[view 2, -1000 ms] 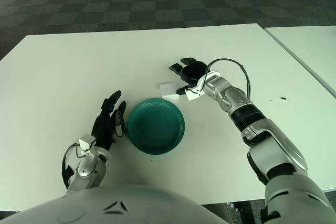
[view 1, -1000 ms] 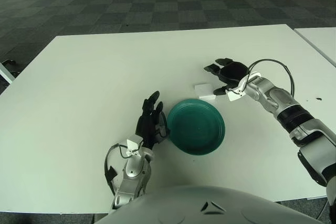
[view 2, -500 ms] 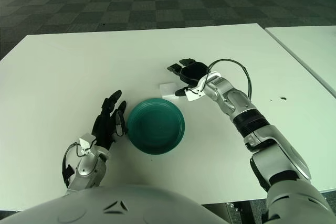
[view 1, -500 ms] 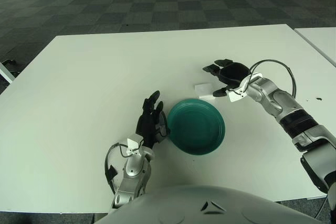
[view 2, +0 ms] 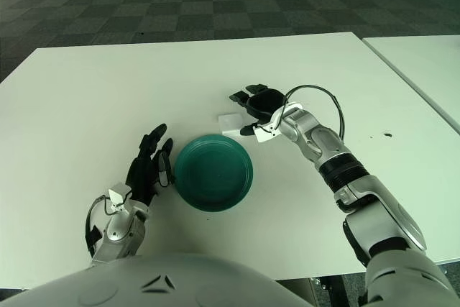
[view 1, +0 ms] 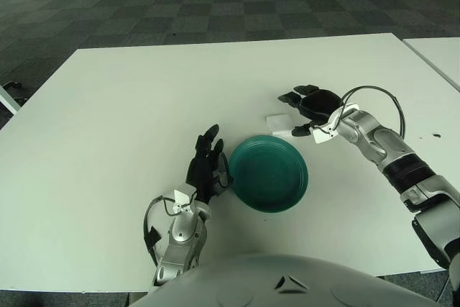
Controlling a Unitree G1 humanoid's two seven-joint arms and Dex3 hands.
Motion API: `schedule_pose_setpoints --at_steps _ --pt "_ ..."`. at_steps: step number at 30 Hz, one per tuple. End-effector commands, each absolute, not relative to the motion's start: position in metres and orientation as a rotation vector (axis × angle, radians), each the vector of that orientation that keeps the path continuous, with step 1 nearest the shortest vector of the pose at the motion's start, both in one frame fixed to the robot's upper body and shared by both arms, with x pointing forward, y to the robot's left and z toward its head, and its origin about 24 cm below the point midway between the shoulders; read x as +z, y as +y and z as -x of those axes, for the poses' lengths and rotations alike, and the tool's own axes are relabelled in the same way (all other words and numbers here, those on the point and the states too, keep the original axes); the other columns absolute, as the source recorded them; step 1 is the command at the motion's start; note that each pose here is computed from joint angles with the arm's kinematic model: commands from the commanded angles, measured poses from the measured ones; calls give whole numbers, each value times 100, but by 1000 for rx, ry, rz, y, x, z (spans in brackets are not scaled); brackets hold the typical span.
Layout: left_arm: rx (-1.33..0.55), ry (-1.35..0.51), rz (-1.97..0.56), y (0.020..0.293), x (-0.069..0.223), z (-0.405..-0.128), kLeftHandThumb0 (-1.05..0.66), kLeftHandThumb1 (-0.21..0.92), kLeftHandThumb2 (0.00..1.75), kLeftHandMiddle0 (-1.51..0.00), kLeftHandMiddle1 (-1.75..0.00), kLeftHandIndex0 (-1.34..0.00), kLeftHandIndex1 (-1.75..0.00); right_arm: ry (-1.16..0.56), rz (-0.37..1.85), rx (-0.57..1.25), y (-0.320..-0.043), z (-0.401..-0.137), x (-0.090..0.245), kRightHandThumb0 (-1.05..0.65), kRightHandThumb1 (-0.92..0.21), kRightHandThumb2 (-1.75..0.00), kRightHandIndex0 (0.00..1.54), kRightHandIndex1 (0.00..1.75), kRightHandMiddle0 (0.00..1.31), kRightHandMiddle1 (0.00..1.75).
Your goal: Put the charger into the plate.
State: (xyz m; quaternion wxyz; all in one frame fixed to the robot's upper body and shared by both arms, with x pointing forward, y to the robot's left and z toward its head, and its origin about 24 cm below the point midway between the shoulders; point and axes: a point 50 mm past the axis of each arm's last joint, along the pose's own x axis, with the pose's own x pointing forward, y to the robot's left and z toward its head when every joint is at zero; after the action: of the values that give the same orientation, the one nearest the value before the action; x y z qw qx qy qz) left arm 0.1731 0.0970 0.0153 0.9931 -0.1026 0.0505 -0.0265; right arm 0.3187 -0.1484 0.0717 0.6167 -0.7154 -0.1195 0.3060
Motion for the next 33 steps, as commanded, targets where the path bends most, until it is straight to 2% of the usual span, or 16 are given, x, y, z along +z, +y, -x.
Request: schedule_pose_setpoints --at_steps 1,19,33 --pt "-54 124 203 96 12 -171 -97 92 109 -30 0 0 -60 -275 1656 711 -147 -318 71 -70 -92 -58 16 0 0 33" --pt "-45 128 215 95 14 -170 -96 92 112 -27 0 0 -52 -196 1623 725 -146 -319 59 -70 -92 -60 15 0 0 29" --pt "-30 129 221 94 15 -168 -95 92 111 -27 0 0 -51 -172 1603 708 -144 -323 45 -70 -92 -59 16 1 0 34"
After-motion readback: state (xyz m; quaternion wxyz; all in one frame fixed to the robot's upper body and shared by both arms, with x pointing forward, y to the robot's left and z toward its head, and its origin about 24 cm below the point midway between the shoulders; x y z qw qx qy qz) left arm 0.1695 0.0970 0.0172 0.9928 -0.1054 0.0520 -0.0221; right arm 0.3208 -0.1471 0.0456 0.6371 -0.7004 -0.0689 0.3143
